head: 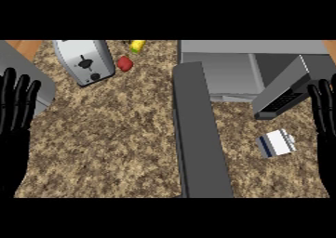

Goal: Pick up the milk, place it into the microwave and close the microwave

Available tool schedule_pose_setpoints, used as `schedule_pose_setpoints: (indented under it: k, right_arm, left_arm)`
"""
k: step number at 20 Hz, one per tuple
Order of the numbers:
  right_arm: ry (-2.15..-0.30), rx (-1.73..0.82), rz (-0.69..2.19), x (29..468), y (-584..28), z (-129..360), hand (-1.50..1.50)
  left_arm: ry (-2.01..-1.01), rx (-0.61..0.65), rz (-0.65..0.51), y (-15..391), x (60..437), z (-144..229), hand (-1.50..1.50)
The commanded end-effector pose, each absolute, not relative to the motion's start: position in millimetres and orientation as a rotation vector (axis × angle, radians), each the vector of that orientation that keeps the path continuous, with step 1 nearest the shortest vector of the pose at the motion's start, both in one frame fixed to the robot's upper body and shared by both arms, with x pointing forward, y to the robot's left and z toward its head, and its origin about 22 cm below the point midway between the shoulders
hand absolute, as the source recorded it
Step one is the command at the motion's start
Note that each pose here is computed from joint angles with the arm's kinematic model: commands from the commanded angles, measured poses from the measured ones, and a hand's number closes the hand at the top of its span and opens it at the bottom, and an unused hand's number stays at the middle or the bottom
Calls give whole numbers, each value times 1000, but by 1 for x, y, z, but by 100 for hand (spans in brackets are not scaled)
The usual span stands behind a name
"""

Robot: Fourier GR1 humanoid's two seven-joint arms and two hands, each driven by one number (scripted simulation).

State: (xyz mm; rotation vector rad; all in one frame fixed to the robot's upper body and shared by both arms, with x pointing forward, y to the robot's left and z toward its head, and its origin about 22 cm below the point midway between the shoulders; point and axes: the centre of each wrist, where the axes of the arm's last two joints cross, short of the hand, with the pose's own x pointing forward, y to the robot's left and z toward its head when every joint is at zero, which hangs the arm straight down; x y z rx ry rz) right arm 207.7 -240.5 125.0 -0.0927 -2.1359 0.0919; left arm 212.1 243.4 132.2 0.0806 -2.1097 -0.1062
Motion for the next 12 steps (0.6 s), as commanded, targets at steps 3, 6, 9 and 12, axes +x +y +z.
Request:
schedule_pose_setpoints:
  k: [3,6,9,12]
  right_arm:
    - [-2099,-148,108,213,-282,133,-150]
    - [-2081,-177,144,196,-322,120,-150]
    - [-2048,18,134,186,-315,121,-150]
    - [-2035,-28,111,178,-318,135,-150]
  left_arm:
    - [-2051,100,-109,269,204,124,-150]
    - [-2045,86,-97,244,205,115,-150]
    - [-1977,-134,62,251,195,110,-150]
    - [-1978,-124,62,252,157,112,-150]
